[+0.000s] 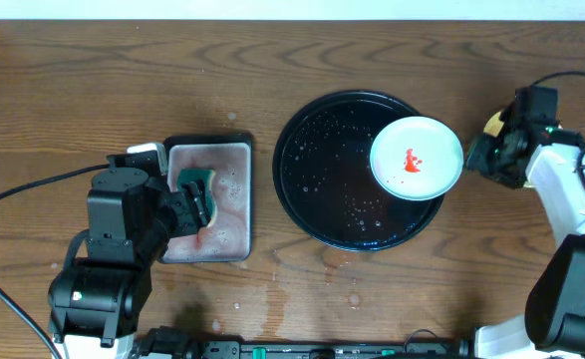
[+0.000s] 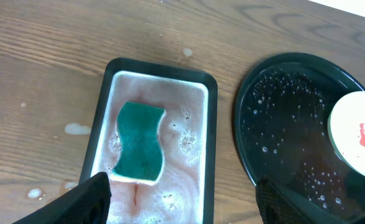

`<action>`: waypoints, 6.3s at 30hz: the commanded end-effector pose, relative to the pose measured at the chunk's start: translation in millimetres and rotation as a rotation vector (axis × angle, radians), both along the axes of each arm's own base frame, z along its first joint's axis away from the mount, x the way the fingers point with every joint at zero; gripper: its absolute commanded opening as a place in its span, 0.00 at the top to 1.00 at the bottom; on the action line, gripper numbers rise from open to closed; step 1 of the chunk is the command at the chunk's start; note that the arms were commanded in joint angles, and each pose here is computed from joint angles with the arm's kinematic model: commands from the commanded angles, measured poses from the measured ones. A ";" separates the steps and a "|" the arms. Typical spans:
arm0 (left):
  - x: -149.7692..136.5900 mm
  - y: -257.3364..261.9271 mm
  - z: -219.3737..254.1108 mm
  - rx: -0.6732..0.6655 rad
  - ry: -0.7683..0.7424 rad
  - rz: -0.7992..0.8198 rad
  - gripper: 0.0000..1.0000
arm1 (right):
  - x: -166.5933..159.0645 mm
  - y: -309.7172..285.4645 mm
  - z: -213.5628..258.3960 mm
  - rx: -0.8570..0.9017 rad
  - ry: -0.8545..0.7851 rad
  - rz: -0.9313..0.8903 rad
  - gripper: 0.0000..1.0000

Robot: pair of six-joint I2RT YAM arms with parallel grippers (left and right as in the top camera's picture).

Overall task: Clean dirty plates on tray and stack at the side
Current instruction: 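Grip the light blue plate rim with the right gripper and drag it to tray center, then grasp and lift the green sponge from the small tray with left gripper, then carry the sponge with the left gripper onto the light blue plate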

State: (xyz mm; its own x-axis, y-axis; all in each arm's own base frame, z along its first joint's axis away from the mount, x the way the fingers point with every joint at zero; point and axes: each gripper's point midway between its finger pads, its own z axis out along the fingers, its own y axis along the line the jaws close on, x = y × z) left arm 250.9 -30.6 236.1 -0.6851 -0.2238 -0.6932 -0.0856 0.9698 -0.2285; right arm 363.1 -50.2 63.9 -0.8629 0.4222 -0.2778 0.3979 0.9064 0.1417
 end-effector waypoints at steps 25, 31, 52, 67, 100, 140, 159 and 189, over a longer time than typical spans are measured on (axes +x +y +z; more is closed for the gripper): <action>3.5 0.9 4.7 0.011 -0.024 -0.004 0.25 | 2.4 54.4 -22.1 0.269 -0.044 0.105 0.99; 3.4 0.9 4.6 0.011 -0.024 -0.004 0.25 | 6.2 99.2 8.8 0.289 -0.115 0.219 0.99; -1.4 4.5 -2.7 0.027 0.014 0.009 0.25 | 6.4 161.2 10.9 0.240 -0.128 0.260 0.55; 22.6 27.6 -104.7 0.174 0.433 0.125 0.28 | -25.1 137.1 145.7 0.144 -0.429 0.345 0.51; 55.2 22.0 -233.7 0.207 0.687 0.103 0.54 | -50.4 133.4 142.5 0.130 -0.367 0.371 0.55; 76.4 -11.4 -136.4 0.004 0.389 0.015 0.93 | -53.7 133.1 140.1 0.132 -0.350 0.370 0.58; 75.1 -11.5 -137.1 0.003 0.395 0.015 0.93 | -55.4 132.9 138.7 0.132 -0.341 0.370 0.58; 103.6 -83.0 -76.8 -0.078 0.157 -0.160 0.93 | -37.2 120.6 97.3 0.046 -0.228 0.347 0.61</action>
